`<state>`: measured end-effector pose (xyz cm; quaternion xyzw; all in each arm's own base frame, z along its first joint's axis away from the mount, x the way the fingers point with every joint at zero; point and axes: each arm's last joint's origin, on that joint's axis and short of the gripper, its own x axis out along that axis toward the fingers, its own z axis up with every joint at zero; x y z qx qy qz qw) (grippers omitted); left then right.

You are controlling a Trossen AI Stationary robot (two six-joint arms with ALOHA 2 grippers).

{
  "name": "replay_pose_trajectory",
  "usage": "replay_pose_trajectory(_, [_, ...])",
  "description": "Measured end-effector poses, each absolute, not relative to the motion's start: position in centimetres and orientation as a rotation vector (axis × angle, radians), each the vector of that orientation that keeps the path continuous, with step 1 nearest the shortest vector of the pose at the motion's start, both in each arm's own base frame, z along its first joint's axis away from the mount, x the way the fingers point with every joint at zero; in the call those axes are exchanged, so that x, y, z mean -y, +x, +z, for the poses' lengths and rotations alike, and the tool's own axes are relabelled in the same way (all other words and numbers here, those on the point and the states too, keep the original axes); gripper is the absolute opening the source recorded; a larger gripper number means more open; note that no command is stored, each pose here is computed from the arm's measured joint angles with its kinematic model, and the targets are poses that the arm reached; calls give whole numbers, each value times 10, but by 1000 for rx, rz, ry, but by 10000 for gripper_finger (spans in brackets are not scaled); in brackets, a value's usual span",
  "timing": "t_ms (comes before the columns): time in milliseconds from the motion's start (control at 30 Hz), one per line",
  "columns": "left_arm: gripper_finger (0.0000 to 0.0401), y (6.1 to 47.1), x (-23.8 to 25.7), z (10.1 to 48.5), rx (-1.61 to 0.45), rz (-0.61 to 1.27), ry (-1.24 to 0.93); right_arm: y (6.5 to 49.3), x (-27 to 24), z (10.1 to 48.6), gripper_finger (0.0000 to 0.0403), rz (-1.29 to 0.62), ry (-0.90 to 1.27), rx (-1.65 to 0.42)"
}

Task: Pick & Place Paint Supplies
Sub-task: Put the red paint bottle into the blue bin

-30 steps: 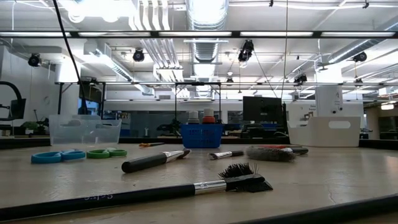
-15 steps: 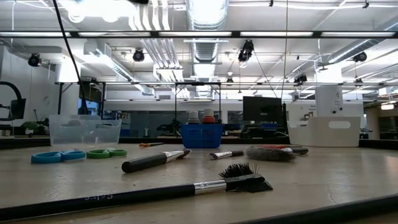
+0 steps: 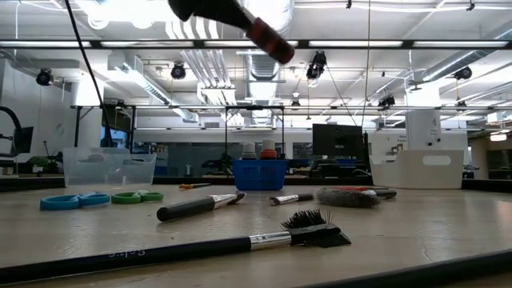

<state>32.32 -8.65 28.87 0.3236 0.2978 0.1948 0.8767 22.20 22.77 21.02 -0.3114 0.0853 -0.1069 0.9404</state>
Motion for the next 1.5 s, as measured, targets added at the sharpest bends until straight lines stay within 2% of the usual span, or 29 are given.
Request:
replay_pose_trajectory(267, [120, 333, 4, 329, -838, 364, 361, 221, -225, 205, 323, -220, -646, -186])
replay_pose_trajectory(567, [120, 347, -33, 340, -1100, 310, 199, 222, -217, 197, 323, -236, -624, -200])
replay_pose_trajectory(1000, [120, 380, -70, 333, -1354, 231, 140, 222, -213, 192, 323, -242, -607, -208])
replay_pose_trajectory(1167, [120, 388, -81, 322, -1391, 135, 112, 222, -212, 191, 323, -241, -605, -209])
replay_pose_trajectory(1500, [120, 387, -103, 315, -1414, 156, 113, 222, -211, 190, 323, -243, -603, -210])
